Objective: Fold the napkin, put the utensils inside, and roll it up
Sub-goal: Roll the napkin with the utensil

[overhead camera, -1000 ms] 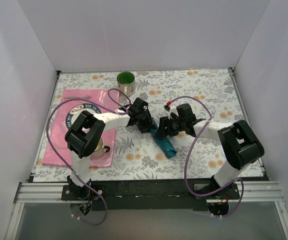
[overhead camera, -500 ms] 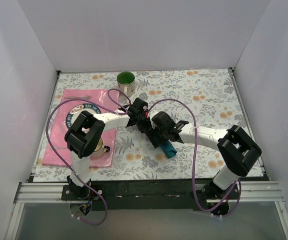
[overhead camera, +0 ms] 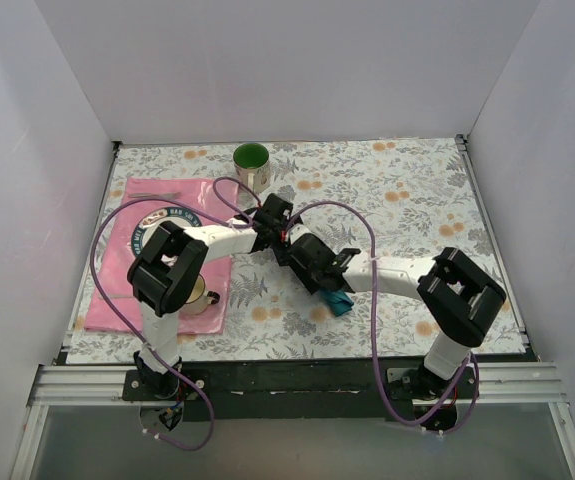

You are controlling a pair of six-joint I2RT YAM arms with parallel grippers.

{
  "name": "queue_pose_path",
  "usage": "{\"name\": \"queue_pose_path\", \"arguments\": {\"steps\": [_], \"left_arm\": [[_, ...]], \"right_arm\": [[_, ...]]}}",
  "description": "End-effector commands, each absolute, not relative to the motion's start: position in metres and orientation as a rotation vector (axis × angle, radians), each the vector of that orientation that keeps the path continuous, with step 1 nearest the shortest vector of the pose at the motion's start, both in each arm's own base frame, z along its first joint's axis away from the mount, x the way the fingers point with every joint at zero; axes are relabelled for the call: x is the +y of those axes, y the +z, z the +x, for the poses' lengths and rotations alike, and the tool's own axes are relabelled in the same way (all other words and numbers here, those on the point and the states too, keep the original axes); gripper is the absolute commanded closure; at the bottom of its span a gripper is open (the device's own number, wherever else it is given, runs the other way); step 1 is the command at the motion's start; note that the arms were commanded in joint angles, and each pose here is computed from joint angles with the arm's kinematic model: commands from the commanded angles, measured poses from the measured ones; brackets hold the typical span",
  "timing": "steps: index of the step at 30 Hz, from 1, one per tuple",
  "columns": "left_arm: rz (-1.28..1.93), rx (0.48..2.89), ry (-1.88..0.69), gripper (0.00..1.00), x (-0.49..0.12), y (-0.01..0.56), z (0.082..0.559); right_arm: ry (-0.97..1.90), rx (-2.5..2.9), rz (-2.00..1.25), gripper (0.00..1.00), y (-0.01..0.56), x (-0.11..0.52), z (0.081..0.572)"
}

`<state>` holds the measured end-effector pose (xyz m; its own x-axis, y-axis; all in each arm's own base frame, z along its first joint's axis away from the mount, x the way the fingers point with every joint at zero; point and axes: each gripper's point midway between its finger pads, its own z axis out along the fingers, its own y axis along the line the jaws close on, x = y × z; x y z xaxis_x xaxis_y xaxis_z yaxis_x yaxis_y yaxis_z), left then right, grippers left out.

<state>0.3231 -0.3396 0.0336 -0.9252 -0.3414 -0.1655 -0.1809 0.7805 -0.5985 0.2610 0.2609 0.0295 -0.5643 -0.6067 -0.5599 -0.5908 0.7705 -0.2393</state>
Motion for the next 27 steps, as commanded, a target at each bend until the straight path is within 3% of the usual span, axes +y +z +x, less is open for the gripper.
{"name": "queue_pose_path", "arguments": {"steps": [1, 3, 11, 19, 27], "left_arm": [[-0.419, 2.842, -0.573, 0.37, -0.29, -0.007, 0.294], [-0.438, 2.834, -0.584, 0.33, -0.282, -0.004, 0.295], [-0.44, 2.8, -0.682, 0.21, -0.281, 0.021, 0.3], [-0.432, 2.842, -0.744, 0.16, -0.311, 0.016, 0.296], [-0.486, 2.851, -0.739, 0.19, -0.322, 0.003, 0.302]], "right_arm": [[-0.006, 2.382, -0.866, 0.45, 0.014, 0.251, 0.258], [0.085, 2.385, -0.816, 0.5, 0.018, 0.253, 0.263], [0.542, 2.408, -0.768, 0.55, 0.025, 0.271, 0.26], [0.873, 2.401, -0.706, 0.57, 0.034, 0.279, 0.259], [1.081, 2.381, -0.61, 0.58, 0.041, 0.279, 0.261]]}}
